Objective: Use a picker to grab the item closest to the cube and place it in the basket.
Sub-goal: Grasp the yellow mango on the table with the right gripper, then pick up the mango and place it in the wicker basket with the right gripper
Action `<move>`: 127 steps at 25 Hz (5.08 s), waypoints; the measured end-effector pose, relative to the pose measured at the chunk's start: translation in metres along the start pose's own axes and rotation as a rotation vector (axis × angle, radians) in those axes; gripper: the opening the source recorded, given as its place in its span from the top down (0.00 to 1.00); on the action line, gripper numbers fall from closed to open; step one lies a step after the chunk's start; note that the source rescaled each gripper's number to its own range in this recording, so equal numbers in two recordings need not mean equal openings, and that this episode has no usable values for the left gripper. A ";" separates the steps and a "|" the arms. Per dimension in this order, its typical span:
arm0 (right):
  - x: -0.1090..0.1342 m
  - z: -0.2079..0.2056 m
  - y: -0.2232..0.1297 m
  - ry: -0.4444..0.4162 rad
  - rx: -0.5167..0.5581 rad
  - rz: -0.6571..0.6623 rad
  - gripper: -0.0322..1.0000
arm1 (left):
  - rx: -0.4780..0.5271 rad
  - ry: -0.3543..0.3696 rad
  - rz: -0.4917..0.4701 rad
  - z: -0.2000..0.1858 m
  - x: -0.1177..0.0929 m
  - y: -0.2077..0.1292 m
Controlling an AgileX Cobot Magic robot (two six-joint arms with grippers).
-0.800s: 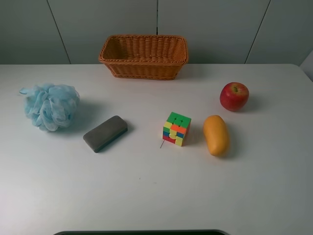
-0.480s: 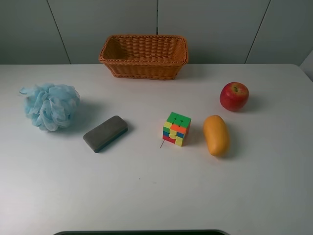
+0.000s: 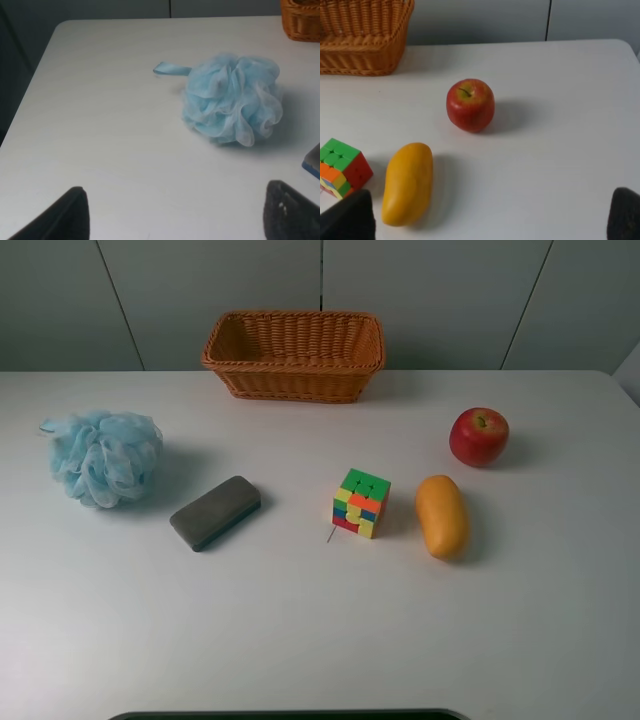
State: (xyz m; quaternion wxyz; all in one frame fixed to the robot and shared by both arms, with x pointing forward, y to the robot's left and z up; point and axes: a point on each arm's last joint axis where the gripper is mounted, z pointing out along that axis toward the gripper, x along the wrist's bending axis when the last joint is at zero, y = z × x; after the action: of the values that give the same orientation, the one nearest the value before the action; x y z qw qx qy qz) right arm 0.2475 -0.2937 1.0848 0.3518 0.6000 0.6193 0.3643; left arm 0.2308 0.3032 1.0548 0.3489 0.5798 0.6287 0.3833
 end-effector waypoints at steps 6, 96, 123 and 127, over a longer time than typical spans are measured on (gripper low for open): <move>-0.002 0.038 0.070 0.041 0.256 -0.012 0.00 | 0.000 0.000 0.000 0.000 0.000 0.000; 0.180 0.441 0.155 0.354 0.138 -0.090 0.91 | 0.000 0.000 -0.004 0.000 0.000 0.000; 0.188 0.509 0.087 0.328 0.208 -0.106 0.01 | 0.000 0.000 -0.002 0.000 0.000 0.000; 0.188 0.509 0.087 0.328 0.207 -0.107 0.01 | 0.000 0.000 -0.002 0.000 0.000 0.000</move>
State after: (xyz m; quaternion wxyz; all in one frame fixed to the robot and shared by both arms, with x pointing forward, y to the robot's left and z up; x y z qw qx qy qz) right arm 0.7279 -0.0894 0.9129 0.2015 0.5319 0.7335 0.3721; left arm 0.2308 0.3032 1.0548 0.3493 0.5792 0.6292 0.3830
